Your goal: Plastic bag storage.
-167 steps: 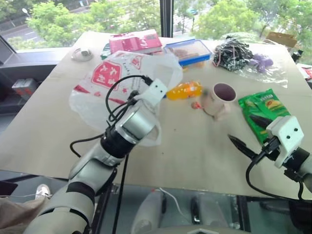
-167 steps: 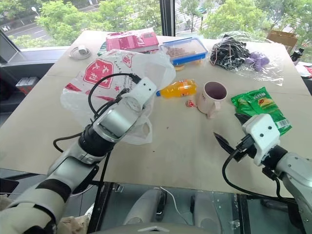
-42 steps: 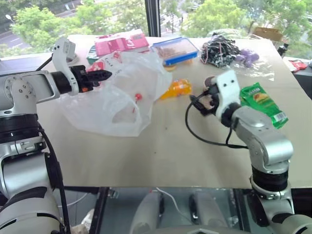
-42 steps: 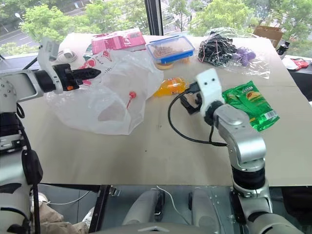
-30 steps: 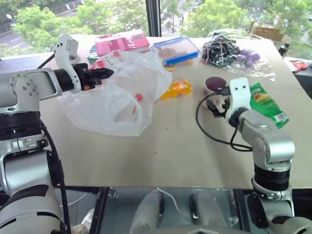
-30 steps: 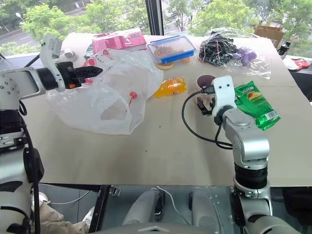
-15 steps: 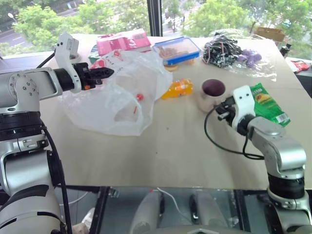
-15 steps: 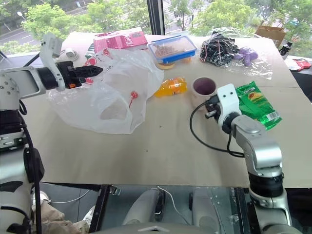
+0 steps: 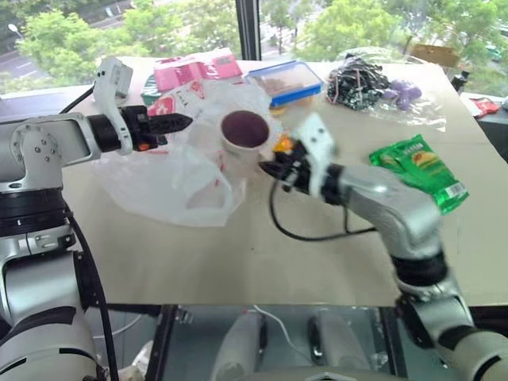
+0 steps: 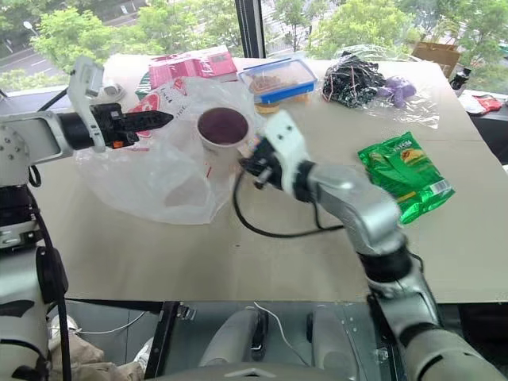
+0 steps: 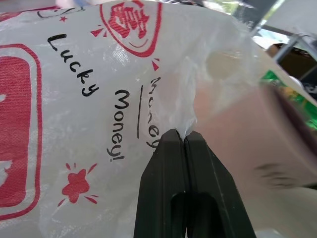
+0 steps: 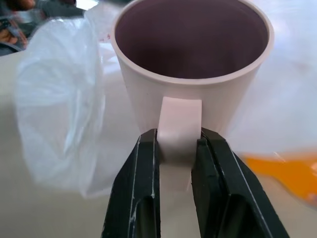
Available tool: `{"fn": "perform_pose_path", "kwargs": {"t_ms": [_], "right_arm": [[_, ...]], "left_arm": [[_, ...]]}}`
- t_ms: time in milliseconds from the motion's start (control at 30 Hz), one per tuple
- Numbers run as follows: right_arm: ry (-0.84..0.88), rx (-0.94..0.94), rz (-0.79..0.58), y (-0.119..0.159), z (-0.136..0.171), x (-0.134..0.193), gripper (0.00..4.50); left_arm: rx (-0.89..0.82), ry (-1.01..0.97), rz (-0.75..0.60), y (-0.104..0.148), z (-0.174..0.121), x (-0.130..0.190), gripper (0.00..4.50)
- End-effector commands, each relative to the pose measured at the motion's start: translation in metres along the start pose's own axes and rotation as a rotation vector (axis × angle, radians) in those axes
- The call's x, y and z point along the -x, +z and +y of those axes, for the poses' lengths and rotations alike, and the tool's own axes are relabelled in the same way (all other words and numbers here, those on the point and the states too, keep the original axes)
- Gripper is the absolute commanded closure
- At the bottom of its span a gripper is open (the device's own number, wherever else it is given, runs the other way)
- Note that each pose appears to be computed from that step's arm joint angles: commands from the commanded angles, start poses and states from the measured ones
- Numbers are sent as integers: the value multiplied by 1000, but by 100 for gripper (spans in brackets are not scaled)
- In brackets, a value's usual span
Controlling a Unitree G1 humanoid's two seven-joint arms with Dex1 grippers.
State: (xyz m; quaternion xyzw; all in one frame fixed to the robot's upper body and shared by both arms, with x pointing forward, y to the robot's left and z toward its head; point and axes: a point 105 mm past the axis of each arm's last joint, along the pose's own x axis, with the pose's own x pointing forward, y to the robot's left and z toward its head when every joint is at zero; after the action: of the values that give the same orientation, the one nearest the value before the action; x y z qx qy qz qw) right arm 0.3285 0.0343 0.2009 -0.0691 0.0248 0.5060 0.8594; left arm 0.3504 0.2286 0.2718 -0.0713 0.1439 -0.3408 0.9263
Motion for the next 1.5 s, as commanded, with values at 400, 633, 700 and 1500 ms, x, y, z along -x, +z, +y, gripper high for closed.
{"fn": "perform_pose_path", "kwargs": {"t_ms": [400,633,700,1500], "right_arm": [[103,260,-49,27,25,-103,115],[194,246,-291,85,18,-9,2],[145,253,-305,91,5,22,2],[-43,1034,411,-13,-124,-15,2]], "left_arm": [[-14,66,-101,19,2,24,450],[49,303,-123,17,48,25,450],[54,346,-134,19,57,26,450],[1,336,-165,37,45,24,450]]}}
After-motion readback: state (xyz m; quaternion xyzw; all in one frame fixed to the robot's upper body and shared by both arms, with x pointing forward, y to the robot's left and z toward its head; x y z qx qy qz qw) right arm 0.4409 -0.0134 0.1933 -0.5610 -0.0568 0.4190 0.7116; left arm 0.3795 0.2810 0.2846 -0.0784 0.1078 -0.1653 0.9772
